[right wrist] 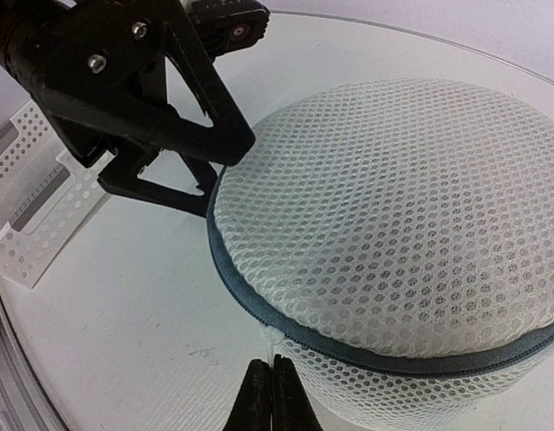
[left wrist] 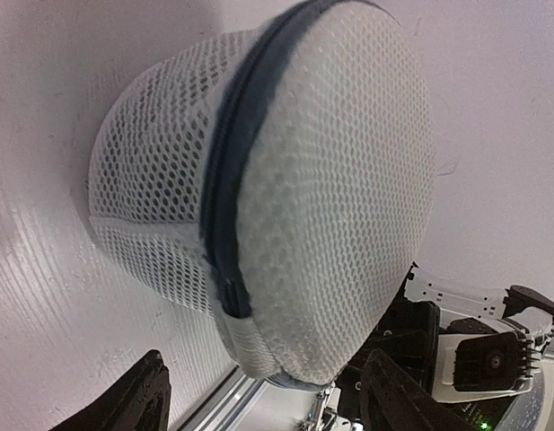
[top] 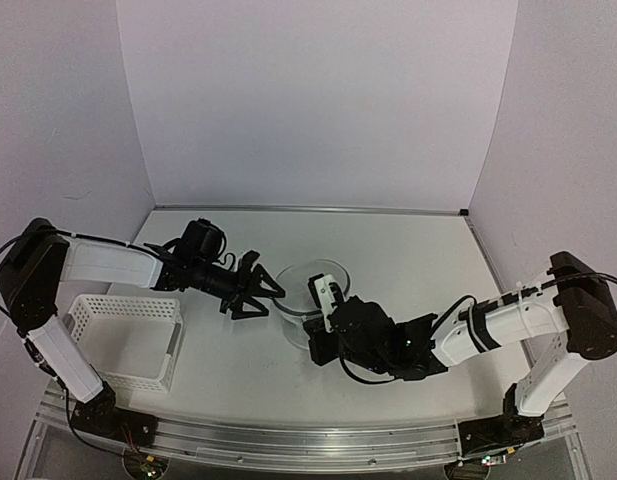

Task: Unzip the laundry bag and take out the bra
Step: Hold the laundry bag at the center of the board.

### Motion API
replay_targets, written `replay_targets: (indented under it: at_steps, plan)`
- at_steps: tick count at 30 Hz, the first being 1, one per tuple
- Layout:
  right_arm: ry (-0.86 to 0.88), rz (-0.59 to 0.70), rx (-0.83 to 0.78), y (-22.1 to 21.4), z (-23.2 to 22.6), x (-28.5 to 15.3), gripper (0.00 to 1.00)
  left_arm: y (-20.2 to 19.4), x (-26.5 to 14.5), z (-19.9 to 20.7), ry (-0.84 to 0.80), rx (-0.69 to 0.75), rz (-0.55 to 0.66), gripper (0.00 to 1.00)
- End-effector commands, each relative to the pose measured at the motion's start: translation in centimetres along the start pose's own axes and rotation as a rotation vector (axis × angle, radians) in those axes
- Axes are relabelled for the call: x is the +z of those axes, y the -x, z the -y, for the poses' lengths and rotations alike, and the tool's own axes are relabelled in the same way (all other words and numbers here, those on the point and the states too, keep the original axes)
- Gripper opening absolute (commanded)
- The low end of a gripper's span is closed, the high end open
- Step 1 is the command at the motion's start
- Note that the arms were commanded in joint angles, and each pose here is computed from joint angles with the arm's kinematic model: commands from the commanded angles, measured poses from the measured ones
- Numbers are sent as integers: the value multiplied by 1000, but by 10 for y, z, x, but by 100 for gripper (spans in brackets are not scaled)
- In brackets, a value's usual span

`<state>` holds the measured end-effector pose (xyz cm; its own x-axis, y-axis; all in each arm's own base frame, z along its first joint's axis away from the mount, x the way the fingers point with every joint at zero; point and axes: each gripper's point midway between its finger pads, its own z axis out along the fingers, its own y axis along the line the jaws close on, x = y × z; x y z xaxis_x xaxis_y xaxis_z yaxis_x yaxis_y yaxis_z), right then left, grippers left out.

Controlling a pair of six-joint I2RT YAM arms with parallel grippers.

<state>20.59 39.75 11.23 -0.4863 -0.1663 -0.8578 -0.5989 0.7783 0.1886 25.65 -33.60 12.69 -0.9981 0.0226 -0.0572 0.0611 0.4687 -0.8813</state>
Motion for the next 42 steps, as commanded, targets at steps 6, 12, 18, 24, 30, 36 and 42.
replay_targets:
  at_steps: [6,12,18,24,30,36,42]
  plan:
    - [11,27,8,10,-6,-3,0,-17,5,44,-119,45,-29,73]
    - [10,31,15,11,-4,-5,0,-15,13,47,-130,35,-36,66]
    - [8,35,19,11,-2,-8,0,-13,21,40,-121,16,-39,55]
    - [11,46,20,12,0,-12,0,-8,27,37,-117,1,-36,40]
    - [23,51,21,12,-1,-14,0,-3,30,39,-123,-3,-34,19]
    - [22,59,24,12,2,-18,0,0,33,41,-126,-8,-34,0]
    - [-5,65,17,12,11,-25,0,2,32,45,-135,4,-33,0]
